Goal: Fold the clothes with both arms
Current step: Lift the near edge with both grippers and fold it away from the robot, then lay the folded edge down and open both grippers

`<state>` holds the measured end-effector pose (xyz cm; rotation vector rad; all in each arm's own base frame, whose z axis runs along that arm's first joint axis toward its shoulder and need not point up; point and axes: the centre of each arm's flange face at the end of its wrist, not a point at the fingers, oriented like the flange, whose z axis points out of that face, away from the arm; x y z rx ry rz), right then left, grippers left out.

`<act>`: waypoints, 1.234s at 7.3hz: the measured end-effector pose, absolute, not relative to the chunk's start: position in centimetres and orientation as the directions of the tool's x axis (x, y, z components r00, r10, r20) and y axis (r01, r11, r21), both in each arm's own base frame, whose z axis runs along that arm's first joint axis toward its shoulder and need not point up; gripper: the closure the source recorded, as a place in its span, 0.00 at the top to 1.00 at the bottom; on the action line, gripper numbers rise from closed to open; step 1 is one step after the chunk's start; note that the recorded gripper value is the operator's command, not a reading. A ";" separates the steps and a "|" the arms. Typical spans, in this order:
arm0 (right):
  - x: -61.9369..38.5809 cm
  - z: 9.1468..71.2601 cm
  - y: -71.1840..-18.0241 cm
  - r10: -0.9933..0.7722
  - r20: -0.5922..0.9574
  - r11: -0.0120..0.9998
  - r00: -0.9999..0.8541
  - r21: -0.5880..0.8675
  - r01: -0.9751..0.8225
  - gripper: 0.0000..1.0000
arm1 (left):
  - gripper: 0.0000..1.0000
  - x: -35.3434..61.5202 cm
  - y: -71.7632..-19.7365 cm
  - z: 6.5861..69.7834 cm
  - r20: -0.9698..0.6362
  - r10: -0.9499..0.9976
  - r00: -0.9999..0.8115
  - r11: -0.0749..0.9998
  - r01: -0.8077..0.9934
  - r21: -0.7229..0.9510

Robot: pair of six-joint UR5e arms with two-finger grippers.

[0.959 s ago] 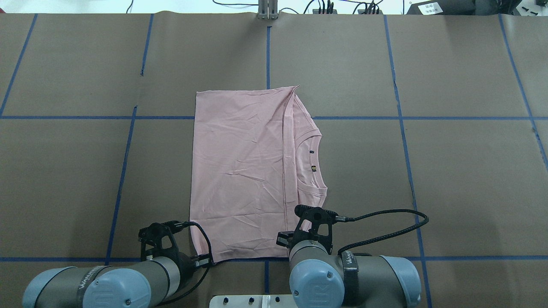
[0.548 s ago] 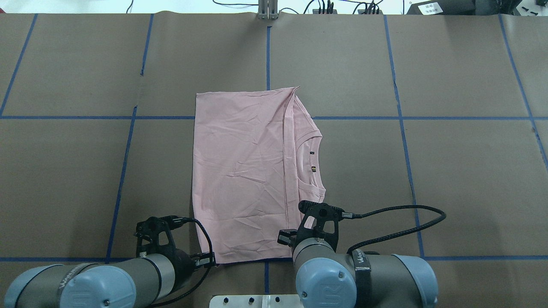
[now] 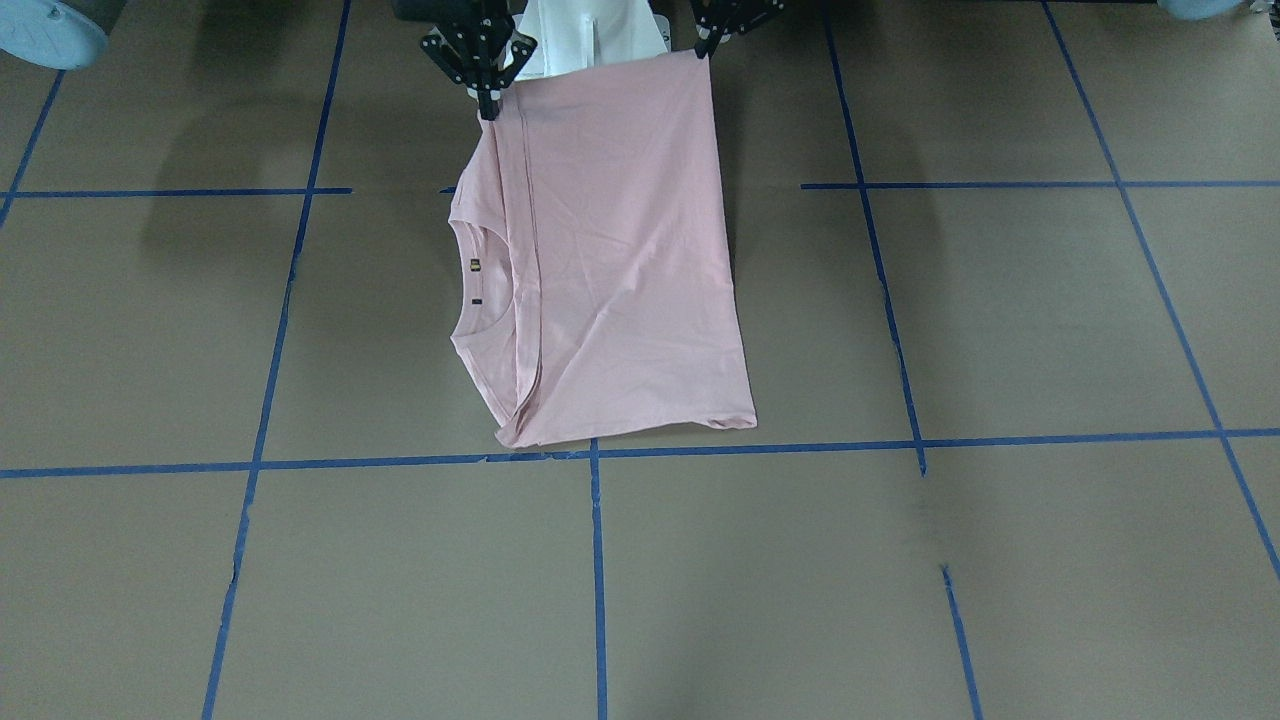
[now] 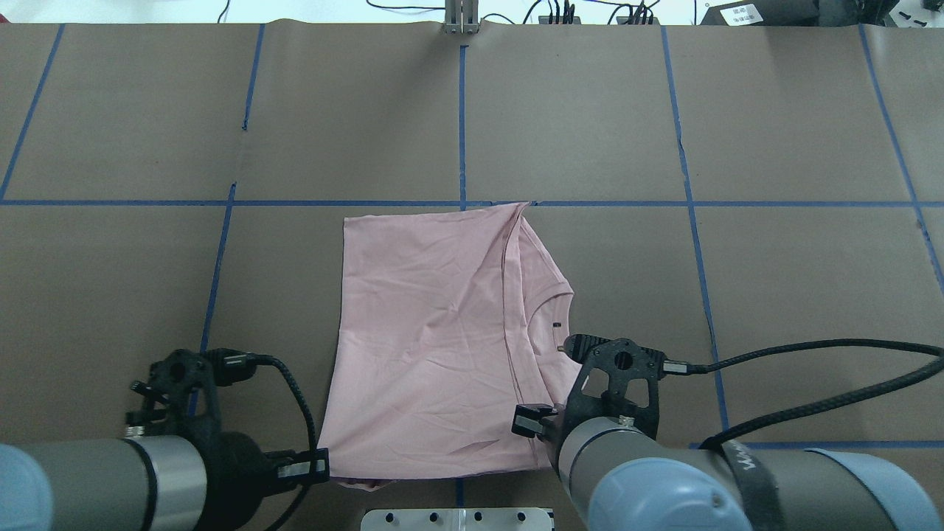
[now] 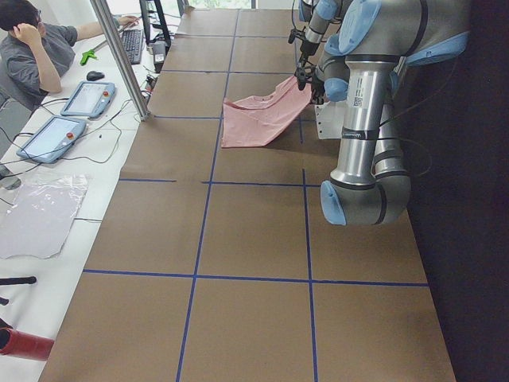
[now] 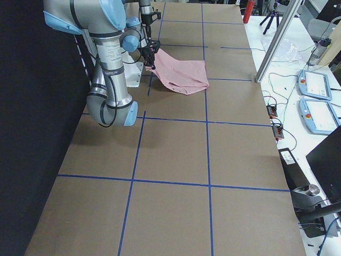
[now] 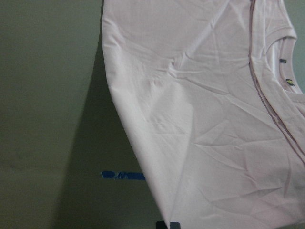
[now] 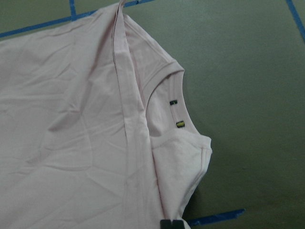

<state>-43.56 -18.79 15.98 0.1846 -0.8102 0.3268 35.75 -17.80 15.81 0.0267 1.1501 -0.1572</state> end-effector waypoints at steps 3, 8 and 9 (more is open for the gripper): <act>-44.7 15.7 -21.2 0.216 0.701 0.927 0.680 0.071 -0.368 0.00 | 0.00 37.3 -24.4 14.3 -0.893 -0.038 0.449 0.976 0.208 0.063; -54.6 17.7 -40.1 0.263 0.679 0.874 0.685 0.132 -0.467 0.25 | 0.55 45.8 -42.5 23.4 -0.812 -0.010 0.584 0.938 0.287 0.195; -56.0 18.9 -44.3 0.259 0.667 0.875 0.698 0.143 -0.462 0.99 | 1.00 45.8 -44.4 24.9 -0.797 -0.008 0.604 0.933 0.292 0.212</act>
